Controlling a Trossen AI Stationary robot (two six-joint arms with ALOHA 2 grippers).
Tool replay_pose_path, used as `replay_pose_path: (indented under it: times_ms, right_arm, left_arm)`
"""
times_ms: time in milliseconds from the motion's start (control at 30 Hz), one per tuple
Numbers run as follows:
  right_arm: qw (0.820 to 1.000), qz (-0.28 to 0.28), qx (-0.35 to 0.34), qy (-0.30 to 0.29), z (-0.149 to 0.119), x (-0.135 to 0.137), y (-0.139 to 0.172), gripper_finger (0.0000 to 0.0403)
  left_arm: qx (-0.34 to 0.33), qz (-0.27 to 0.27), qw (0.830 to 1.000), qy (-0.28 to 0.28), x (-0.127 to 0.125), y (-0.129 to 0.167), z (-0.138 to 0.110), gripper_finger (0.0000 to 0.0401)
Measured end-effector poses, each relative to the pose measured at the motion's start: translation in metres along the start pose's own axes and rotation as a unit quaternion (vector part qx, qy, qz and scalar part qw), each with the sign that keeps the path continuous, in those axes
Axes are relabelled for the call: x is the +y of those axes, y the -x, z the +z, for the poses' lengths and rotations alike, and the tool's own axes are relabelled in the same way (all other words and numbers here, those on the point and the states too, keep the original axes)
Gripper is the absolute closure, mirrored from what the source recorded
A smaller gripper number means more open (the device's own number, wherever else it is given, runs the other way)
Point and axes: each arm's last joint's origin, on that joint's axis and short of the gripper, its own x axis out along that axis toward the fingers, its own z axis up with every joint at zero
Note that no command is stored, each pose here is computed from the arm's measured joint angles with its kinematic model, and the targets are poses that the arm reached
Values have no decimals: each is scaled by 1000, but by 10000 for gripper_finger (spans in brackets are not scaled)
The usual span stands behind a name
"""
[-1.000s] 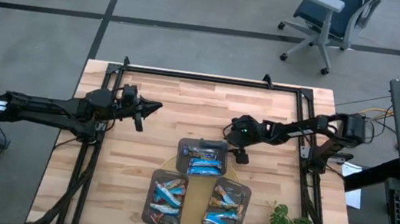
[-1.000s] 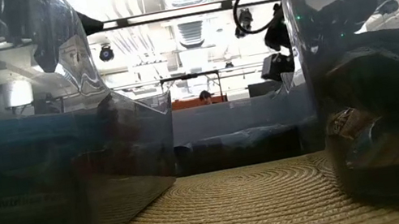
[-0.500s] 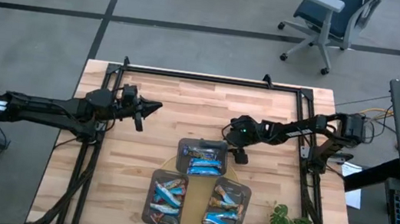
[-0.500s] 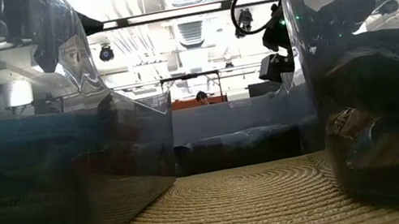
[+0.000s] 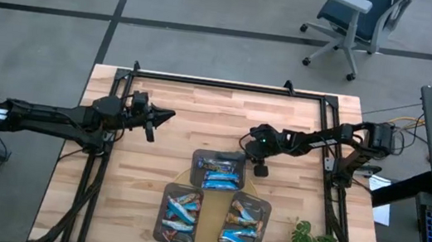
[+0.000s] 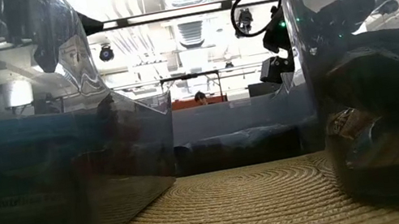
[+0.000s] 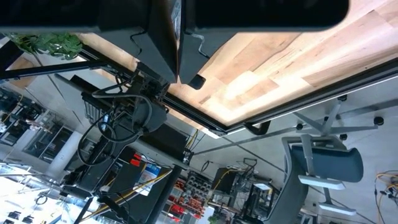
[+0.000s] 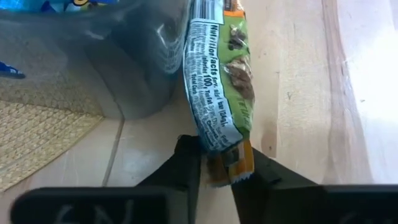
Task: Pick and place Granola Bars by type
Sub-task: Put the yellow granola bar into the bottom right black bin
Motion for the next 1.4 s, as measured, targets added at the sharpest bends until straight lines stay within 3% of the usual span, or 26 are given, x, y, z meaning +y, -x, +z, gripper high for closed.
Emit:
replay_pose_path:
  times_ms: [233, 800, 1400]
  right_arm:
    - [1000, 0, 1, 0, 0, 0, 0, 379]
    - [1000, -1, -3, -20, 2, -1, 8, 386]
    - [996, -75, 13, -39, 2, -17, 38, 386]
  left_arm:
    - [0, 0, 1000, 0, 0, 0, 0, 401]
    - [0, 0, 1000, 0, 0, 0, 0, 401]
    - [0, 0, 1000, 0, 0, 0, 0, 401]
